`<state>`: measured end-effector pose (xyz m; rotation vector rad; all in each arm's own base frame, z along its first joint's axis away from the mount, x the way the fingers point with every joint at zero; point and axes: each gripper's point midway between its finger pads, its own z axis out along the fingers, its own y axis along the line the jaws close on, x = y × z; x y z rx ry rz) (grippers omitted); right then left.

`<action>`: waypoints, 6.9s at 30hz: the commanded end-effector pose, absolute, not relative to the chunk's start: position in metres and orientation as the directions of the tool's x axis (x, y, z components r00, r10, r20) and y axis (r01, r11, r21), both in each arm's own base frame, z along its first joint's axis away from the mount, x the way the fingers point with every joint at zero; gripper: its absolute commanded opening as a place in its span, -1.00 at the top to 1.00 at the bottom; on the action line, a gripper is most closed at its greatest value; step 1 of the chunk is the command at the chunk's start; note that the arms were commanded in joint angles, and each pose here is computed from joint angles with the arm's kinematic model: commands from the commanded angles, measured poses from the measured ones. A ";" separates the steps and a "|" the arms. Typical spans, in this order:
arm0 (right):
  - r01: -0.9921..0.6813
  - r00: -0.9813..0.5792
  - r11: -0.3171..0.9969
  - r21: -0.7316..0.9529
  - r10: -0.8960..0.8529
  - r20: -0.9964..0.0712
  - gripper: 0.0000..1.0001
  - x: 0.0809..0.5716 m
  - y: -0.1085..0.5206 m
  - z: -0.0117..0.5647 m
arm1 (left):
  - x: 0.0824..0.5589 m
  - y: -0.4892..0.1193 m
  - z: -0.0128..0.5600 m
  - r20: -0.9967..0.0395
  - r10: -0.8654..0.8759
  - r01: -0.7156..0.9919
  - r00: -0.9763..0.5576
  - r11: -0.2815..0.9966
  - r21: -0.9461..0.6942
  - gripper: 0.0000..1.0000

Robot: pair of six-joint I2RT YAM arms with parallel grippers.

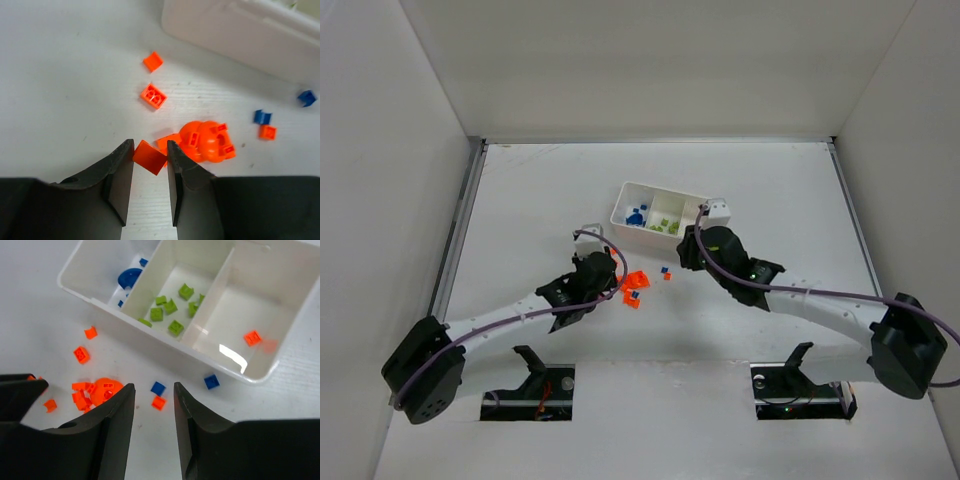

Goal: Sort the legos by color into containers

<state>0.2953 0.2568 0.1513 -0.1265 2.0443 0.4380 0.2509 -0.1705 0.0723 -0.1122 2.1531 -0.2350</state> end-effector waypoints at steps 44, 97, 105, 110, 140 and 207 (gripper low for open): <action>-0.054 -0.580 0.945 0.322 0.233 -0.781 0.09 0.284 0.212 0.075 | 0.382 -0.343 0.181 -0.812 -0.314 0.280 -0.491 0.826 -0.489 0.26; -0.236 -0.482 0.927 0.293 0.150 -0.864 0.23 0.423 0.366 0.167 | 0.232 -0.162 0.048 -0.779 -0.158 0.054 -0.606 0.970 -0.239 0.30; -0.260 -0.457 0.914 0.311 0.167 -0.874 0.08 0.404 0.353 0.190 | 0.225 -0.148 0.054 -0.798 -0.158 0.009 -0.582 0.980 -0.200 0.33; -0.279 -0.465 0.906 0.319 0.163 -0.870 0.08 0.368 0.338 0.182 | 0.212 -0.135 0.055 -0.783 -0.156 -0.062 -0.603 0.987 -0.148 0.33; -0.266 -0.520 0.889 0.374 0.195 -0.832 0.08 0.297 0.298 0.141 | 0.212 -0.148 0.017 -0.735 -0.062 -0.081 -0.675 0.997 -0.009 0.65; -0.186 -0.646 0.948 0.258 0.080 -0.759 -0.04 0.268 0.288 0.042 | 0.305 -0.219 0.131 -0.792 -0.366 0.048 -0.488 0.895 -0.443 0.60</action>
